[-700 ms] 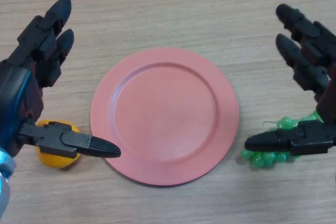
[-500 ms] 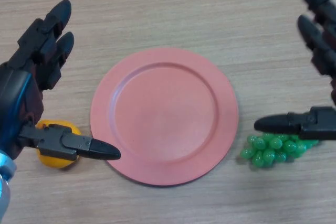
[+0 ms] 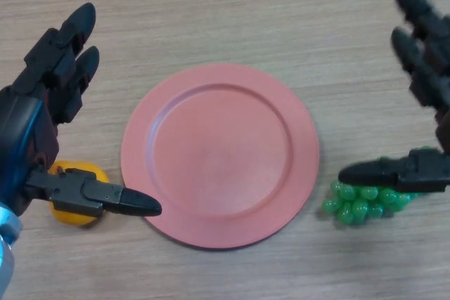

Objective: Pick up the green grapes and place it on the plate

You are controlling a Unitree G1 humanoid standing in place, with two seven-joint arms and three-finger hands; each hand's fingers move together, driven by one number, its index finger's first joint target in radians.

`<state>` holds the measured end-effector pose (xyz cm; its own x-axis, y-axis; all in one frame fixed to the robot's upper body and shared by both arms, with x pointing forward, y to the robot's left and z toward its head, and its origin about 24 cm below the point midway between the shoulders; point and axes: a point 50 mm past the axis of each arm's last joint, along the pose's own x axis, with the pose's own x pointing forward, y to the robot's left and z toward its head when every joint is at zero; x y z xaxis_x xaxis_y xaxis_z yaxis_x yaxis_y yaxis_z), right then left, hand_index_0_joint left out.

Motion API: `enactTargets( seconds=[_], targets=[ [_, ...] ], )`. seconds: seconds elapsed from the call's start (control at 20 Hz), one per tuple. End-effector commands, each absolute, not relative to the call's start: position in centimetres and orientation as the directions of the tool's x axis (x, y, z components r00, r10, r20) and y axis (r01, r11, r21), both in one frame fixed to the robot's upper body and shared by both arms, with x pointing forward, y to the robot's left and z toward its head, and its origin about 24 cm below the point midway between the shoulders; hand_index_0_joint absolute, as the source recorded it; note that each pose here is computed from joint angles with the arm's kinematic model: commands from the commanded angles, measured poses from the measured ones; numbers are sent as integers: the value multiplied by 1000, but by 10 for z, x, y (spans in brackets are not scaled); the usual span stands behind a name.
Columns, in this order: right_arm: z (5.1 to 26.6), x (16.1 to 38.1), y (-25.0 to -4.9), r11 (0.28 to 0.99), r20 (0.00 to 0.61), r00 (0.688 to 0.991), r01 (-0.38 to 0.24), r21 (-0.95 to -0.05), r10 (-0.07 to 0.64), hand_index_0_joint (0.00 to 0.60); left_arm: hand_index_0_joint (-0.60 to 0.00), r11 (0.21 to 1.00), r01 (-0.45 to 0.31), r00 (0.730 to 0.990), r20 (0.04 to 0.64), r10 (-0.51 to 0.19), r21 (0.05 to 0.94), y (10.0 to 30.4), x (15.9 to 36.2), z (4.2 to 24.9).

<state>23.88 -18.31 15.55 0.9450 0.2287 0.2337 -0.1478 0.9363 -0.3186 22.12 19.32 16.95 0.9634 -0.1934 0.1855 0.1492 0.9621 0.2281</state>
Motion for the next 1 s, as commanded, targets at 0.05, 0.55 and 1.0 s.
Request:
enactTargets(
  seconds=[0.05, 0.55, 1.0],
  targets=[
    [174, 235, -196, 901, 389, 890, -54, -431, 239, 0, 0, 953, 86, 919, 346, -188, 289, 198, 213, 195],
    [109, 262, -217, 825, 274, 920, -85, -559, 280, 0, 0, 951, 78, 917, 353, -186, 300, 199, 210, 196],
    [82, 273, -230, 583, 256, 922, 41, -811, 292, 600, 0, 951, 73, 922, 344, -180, 302, 202, 206, 195]
  ],
)
